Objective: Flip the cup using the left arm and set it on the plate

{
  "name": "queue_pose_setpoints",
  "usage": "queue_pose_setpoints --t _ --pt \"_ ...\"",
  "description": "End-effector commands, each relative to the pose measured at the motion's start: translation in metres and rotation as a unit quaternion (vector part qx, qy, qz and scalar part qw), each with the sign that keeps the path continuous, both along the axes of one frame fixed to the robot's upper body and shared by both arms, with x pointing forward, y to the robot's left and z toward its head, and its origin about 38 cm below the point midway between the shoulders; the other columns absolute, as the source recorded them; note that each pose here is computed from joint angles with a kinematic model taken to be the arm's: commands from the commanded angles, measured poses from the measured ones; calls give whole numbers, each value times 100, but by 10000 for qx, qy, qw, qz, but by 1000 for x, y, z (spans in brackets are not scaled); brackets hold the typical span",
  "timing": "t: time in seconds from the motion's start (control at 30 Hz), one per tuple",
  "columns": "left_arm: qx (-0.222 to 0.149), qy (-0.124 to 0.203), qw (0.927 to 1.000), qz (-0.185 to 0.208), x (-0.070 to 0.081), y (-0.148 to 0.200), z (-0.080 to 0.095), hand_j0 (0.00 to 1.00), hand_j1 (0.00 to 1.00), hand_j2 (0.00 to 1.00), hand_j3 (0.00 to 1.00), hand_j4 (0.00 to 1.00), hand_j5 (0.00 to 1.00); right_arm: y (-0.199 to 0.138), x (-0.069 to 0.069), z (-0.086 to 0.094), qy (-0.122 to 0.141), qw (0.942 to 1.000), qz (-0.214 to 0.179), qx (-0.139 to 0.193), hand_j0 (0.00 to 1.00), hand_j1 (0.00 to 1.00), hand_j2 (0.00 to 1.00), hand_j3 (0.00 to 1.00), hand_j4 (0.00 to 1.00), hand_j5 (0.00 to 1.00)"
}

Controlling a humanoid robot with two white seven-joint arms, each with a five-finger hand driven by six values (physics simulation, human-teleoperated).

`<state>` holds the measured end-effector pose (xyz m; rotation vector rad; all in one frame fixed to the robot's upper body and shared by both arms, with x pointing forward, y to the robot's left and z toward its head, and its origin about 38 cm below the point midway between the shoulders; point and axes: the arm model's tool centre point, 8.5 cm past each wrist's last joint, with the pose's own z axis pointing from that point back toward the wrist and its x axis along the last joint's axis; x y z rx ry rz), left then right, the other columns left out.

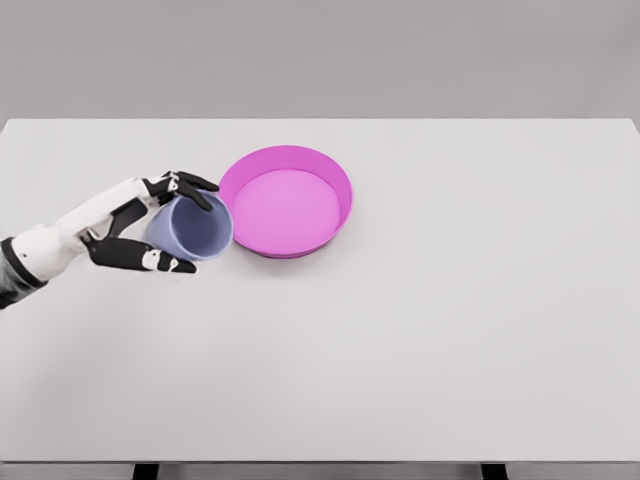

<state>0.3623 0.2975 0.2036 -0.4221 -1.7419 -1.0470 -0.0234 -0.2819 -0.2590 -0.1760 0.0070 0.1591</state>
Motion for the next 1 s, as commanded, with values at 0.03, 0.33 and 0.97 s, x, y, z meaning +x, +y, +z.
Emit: queue_pose_setpoints --t 0.03,0.33,0.97 --pt "-383 116 9992 68 9 -12 -11 57 57 57 57 57 57 0 0 0 0 10000 -4 -1 100 100 100 100 100 100" --pt "-1139 324 9928 202 42 -41 -18 54 54 54 54 54 54 0 0 0 0 10000 -4 -1 100 100 100 100 100 100" --pt "-2273 755 9700 418 83 -111 -60 53 53 53 53 53 53 0 0 0 1 10000 4 -1 100 100 100 100 100 100"
